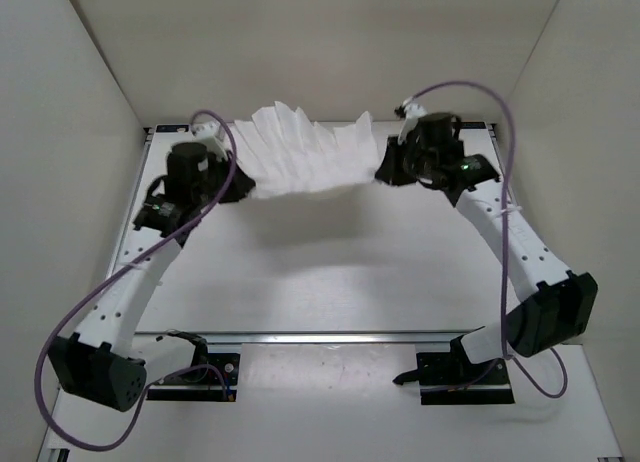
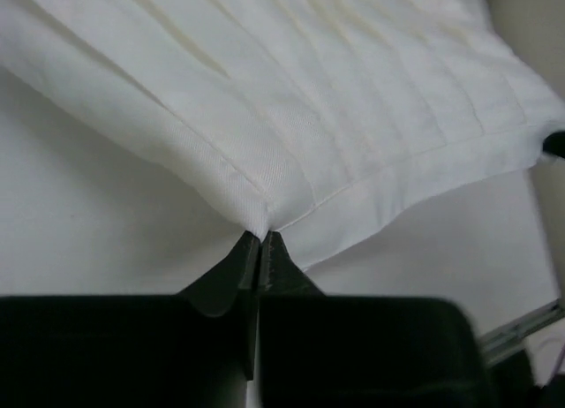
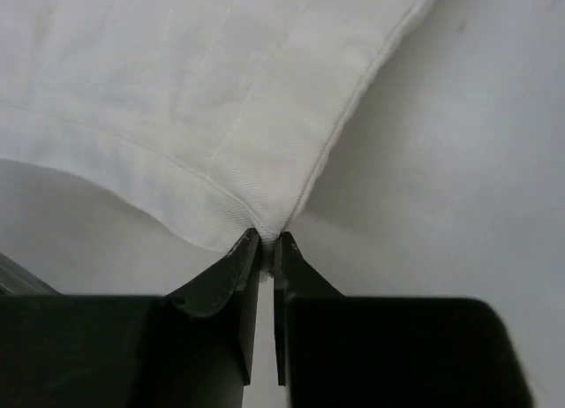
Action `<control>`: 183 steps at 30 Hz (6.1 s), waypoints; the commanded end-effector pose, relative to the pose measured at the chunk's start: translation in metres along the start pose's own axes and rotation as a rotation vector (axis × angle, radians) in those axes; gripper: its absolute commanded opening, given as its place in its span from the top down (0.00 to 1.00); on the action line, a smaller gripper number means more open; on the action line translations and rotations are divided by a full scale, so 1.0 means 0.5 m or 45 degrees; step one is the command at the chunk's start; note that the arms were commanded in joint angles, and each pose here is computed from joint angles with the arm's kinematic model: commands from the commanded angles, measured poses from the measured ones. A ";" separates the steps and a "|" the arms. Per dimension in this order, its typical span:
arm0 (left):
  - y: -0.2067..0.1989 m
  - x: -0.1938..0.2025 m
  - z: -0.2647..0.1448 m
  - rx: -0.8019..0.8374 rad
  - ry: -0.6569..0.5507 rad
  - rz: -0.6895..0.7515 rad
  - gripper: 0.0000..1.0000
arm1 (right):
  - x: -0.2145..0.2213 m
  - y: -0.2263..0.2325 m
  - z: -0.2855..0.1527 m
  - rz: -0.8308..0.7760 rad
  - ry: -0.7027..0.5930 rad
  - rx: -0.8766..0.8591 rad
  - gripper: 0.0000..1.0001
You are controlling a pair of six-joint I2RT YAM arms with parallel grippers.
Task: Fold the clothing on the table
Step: Flatten the skirt out, then fold the skirt
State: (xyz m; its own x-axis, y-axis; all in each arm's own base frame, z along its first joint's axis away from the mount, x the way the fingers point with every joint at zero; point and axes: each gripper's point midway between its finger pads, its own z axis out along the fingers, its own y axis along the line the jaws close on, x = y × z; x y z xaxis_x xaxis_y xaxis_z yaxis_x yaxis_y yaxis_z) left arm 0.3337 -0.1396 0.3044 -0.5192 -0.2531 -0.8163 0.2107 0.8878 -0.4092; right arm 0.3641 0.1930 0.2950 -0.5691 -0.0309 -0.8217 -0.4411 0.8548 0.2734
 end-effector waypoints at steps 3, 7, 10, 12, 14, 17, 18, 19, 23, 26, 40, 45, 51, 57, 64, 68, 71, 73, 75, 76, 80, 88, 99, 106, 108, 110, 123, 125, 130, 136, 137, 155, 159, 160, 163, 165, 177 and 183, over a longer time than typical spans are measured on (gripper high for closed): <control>0.098 0.326 0.073 -0.040 0.433 -0.102 0.46 | 0.306 -0.039 0.039 0.211 0.369 0.122 0.71; 0.138 0.426 0.045 -0.089 0.517 -0.112 0.25 | 0.438 -0.064 0.028 0.277 0.450 0.134 0.53; 0.142 0.468 0.032 -0.110 0.541 -0.113 0.24 | 0.459 -0.076 0.027 0.300 0.453 0.133 0.53; 0.158 0.488 0.031 -0.145 0.529 -0.137 0.24 | 0.467 -0.083 0.036 0.292 0.459 0.151 0.53; 0.184 0.504 0.036 -0.194 0.496 -0.162 0.25 | 0.460 -0.084 0.050 0.298 0.428 0.146 0.52; 0.202 0.497 0.055 -0.264 0.409 -0.214 0.27 | 0.454 -0.088 0.079 0.314 0.395 0.140 0.53; 0.205 0.485 0.062 -0.273 0.372 -0.215 0.28 | 0.453 -0.085 0.093 0.317 0.396 0.134 0.53; 0.209 0.491 0.069 -0.294 0.379 -0.221 0.28 | 0.463 -0.092 0.102 0.321 0.420 0.146 0.53; 0.207 0.492 0.101 -0.303 0.381 -0.241 0.30 | 0.452 -0.098 0.137 0.319 0.401 0.185 0.53; 0.207 0.487 0.124 -0.309 0.368 -0.255 0.30 | 0.457 -0.110 0.153 0.333 0.392 0.232 0.53; 0.196 0.498 0.188 -0.326 0.408 -0.218 0.43 | 0.491 -0.131 0.208 0.294 0.478 0.264 0.84; 0.189 0.508 0.192 -0.305 0.451 -0.187 1.00 | 0.487 -0.129 0.205 0.300 0.501 0.261 1.00; 0.187 0.479 0.126 -0.302 0.467 -0.117 1.00 | 0.457 -0.090 0.103 0.226 0.571 0.244 1.00; 0.139 0.428 0.017 -0.225 0.444 -0.050 1.00 | 0.427 -0.045 -0.015 0.186 0.545 0.183 1.00; 0.107 0.512 -0.081 -0.118 0.570 -0.098 1.00 | 0.551 0.015 -0.146 0.216 0.719 0.133 1.00; 0.072 0.518 -0.128 -0.015 0.557 -0.155 1.00 | 0.621 0.045 -0.223 0.303 0.809 0.042 1.00; 0.063 0.516 -0.154 0.018 0.573 -0.177 1.00 | 0.632 0.060 -0.266 0.366 0.810 -0.021 1.00; 0.063 0.500 -0.162 0.021 0.551 -0.187 1.00 | 0.625 0.064 -0.281 0.395 0.792 -0.058 1.00; 0.046 0.469 -0.162 0.057 0.522 -0.195 1.00 | 0.600 0.060 -0.287 0.400 0.743 -0.075 1.00; 0.038 0.442 -0.158 0.061 0.490 -0.197 1.00 | 0.582 0.047 -0.285 0.404 0.720 -0.052 1.00; 0.019 0.366 -0.119 0.090 0.409 -0.187 1.00 | 0.485 0.008 -0.251 0.379 0.613 -0.030 1.00; 0.102 0.269 0.079 -0.028 0.381 -0.270 1.00 | 0.332 -0.129 -0.058 0.404 0.532 0.110 1.00; 0.192 0.161 0.330 -0.010 0.344 -0.450 0.44 | 0.124 -0.319 0.230 0.435 0.390 0.269 0.52; 0.159 0.239 0.240 0.012 0.368 -0.431 0.40 | 0.232 -0.303 0.142 0.543 0.312 0.305 0.45; 0.156 0.290 0.213 -0.012 0.404 -0.417 0.39 | 0.265 -0.294 0.117 0.590 0.263 0.289 0.45; 0.157 0.329 0.187 -0.041 0.410 -0.380 0.37 | 0.314 -0.269 0.091 0.644 0.229 0.235 0.44; 0.184 0.481 0.140 -0.149 0.484 -0.412 0.36 | 0.403 -0.244 0.100 0.834 0.228 0.078 0.42; 0.182 0.485 0.149 -0.147 0.463 -0.425 0.36 | 0.411 -0.243 0.106 0.856 0.228 0.067 0.41; 0.201 0.497 0.170 -0.203 0.450 -0.441 0.36 | 0.441 -0.229 0.125 0.931 0.270 0.028 0.42; 0.209 0.508 0.190 -0.222 0.477 -0.432 0.61 | 0.467 -0.251 0.149 0.999 0.283 0.076 0.47; 0.209 0.506 0.194 -0.221 0.477 -0.425 0.71 | 0.477 -0.251 0.151 1.021 0.303 0.076 0.52; 0.064 0.531 0.270 -0.027 0.504 -0.396 1.00 | 0.192 -0.206 0.075 0.267 0.302 0.269 1.00; 0.069 0.519 0.279 -0.031 0.490 -0.413 1.00 | 0.175 -0.102 0.120 0.127 0.312 0.169 1.00; 0.073 0.511 0.279 -0.037 0.471 -0.413 1.00 | 0.163 -0.055 0.125 0.080 0.298 0.100 1.00; 0.075 0.502 0.278 -0.037 0.456 -0.422 1.00 | 0.163 0.042 0.158 -0.028 0.325 -0.017 1.00; 0.072 0.496 0.275 -0.026 0.452 -0.423 1.00 | 0.178 0.091 0.186 -0.059 0.360 -0.063 1.00; 0.080 0.497 0.260 -0.027 0.432 -0.449 1.00 | 0.328 0.237 0.313 -0.136 0.552 -0.292 1.00; 0.074 0.515 0.252 -0.004 0.463 -0.454 1.00 | 0.408 0.258 0.347 -0.111 0.703 -0.386 1.00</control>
State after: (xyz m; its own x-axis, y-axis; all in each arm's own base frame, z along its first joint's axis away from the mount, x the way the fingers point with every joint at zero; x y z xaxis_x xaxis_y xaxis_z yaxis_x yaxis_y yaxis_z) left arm 0.3131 -0.2188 0.0173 -0.8250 -0.3838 -0.4148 -0.0565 0.7863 -0.6153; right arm 0.3099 0.3655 0.0607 -0.7845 -0.4246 -0.4520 -0.5964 0.7163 0.3623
